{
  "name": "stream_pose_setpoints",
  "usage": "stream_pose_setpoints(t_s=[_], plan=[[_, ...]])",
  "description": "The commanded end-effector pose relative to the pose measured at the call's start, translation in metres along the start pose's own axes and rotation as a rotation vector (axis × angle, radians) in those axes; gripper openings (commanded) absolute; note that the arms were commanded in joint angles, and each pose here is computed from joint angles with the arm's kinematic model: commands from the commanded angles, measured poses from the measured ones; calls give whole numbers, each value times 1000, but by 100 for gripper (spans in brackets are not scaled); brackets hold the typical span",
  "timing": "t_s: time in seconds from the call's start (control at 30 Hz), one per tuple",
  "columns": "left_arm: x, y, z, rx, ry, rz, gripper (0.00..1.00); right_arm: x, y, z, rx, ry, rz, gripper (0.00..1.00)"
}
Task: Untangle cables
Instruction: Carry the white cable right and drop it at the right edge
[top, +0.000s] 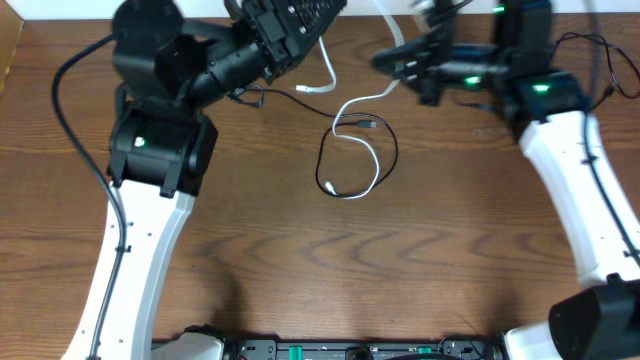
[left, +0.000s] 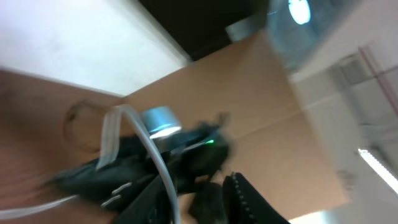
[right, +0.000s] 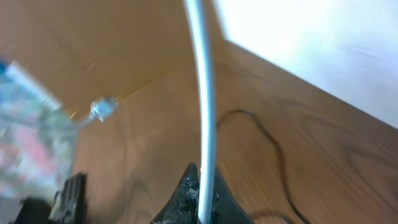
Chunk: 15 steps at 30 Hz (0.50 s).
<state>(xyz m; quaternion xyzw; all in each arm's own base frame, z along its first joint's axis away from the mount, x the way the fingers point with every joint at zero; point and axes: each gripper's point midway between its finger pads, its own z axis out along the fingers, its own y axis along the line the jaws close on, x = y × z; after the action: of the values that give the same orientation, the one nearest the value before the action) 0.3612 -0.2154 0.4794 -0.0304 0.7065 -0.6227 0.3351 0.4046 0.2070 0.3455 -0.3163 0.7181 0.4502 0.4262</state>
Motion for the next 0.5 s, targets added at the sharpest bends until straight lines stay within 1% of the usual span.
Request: stream_pose_setpoints(t_s=[0.0, 0.1, 0.2, 0.33, 0.43, 0.47], plan=[[0, 27, 9, -63, 25, 67, 41, -25, -10, -54, 142, -77, 64, 1], [3, 53, 16, -116, 56, 10, 53, -32, -23, -95, 231, -133, 162, 1], [7, 72, 23, -144, 84, -31, 58, -39, -36, -134, 311, -204, 269, 1], [10, 86, 28, -163, 110, -60, 59, -37, -53, -185, 419, -280, 393, 1], [13, 93, 29, -175, 123, -54, 59, -25, -70, -218, 514, -306, 439, 1], [14, 94, 29, -181, 127, -55, 59, -19, -80, -232, 580, -306, 438, 1]])
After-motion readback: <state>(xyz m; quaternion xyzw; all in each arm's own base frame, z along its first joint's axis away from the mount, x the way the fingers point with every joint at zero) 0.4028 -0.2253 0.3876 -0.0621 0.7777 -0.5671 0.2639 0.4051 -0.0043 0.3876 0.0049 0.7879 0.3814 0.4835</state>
